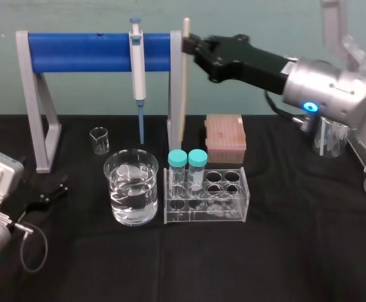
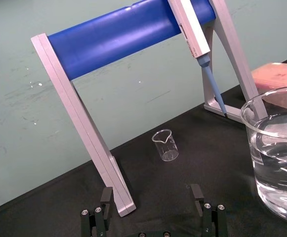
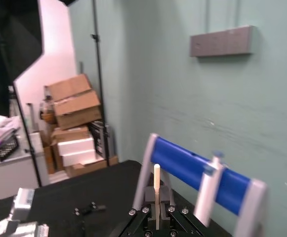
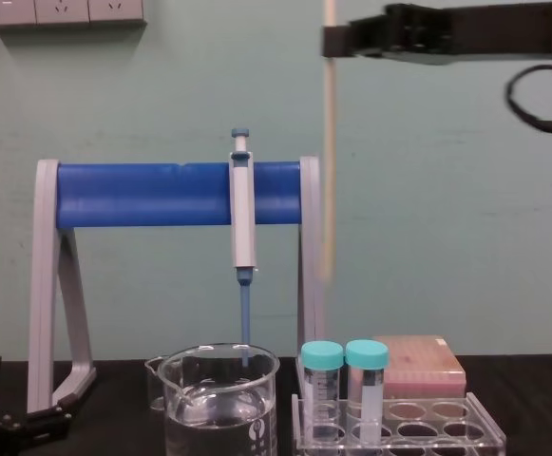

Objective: Hold the thermometer with one hand and immerse one end into the beaker, then reinsert it into the test tube rack.

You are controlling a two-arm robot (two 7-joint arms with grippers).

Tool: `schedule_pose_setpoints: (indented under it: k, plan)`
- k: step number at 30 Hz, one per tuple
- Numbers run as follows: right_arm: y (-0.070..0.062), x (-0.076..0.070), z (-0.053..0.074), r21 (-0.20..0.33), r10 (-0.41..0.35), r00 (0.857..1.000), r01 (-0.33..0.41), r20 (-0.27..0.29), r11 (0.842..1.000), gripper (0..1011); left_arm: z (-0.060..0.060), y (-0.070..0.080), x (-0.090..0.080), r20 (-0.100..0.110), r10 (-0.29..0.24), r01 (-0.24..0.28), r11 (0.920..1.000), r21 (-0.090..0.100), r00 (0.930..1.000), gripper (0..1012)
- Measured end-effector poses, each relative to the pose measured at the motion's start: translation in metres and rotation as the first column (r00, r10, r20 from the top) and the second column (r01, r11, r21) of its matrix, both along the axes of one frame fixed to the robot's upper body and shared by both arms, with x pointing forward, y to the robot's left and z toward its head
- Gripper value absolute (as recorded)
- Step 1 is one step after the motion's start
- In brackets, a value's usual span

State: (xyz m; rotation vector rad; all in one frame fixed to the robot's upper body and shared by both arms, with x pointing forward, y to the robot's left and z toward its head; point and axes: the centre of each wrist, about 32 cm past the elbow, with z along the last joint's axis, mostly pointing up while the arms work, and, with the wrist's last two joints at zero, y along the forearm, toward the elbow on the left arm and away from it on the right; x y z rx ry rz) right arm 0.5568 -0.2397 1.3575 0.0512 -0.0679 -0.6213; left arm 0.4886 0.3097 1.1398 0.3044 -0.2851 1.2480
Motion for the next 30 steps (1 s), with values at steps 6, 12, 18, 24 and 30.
schedule_pose_setpoints:
  k: [6, 12, 18, 24, 30]
  plan:
    - [-0.017, -0.019, -0.008, -0.011, -0.098, 0.995, 0.098, -0.029, 0.995, 55, 0.000, 0.000, 0.000, 0.000, 0.000, 0.000, 1.0000, 0.000, 1.0000, 1004]
    - [-0.033, -0.037, -0.021, -0.036, -0.197, 0.978, 0.195, -0.063, 0.980, 55, 0.000, 0.000, 0.000, 0.000, 0.000, 0.000, 1.0000, 0.000, 1.0000, 1004]
    - [-0.045, -0.046, -0.036, -0.065, -0.250, 0.963, 0.244, -0.101, 0.968, 55, 0.000, 0.000, 0.000, 0.000, 0.000, 0.000, 1.0000, 0.000, 1.0000, 1004]
    - [-0.050, -0.046, -0.045, -0.067, -0.268, 0.956, 0.261, -0.118, 0.963, 55, 0.000, 0.000, 0.000, 0.000, 0.000, 0.000, 1.0000, 0.000, 1.0000, 1004]
    - [-0.050, -0.038, -0.051, -0.068, -0.255, 0.960, 0.249, -0.117, 0.966, 55, 0.000, 0.000, 0.000, 0.000, 0.000, 0.000, 1.0000, 0.000, 1.0000, 1004]
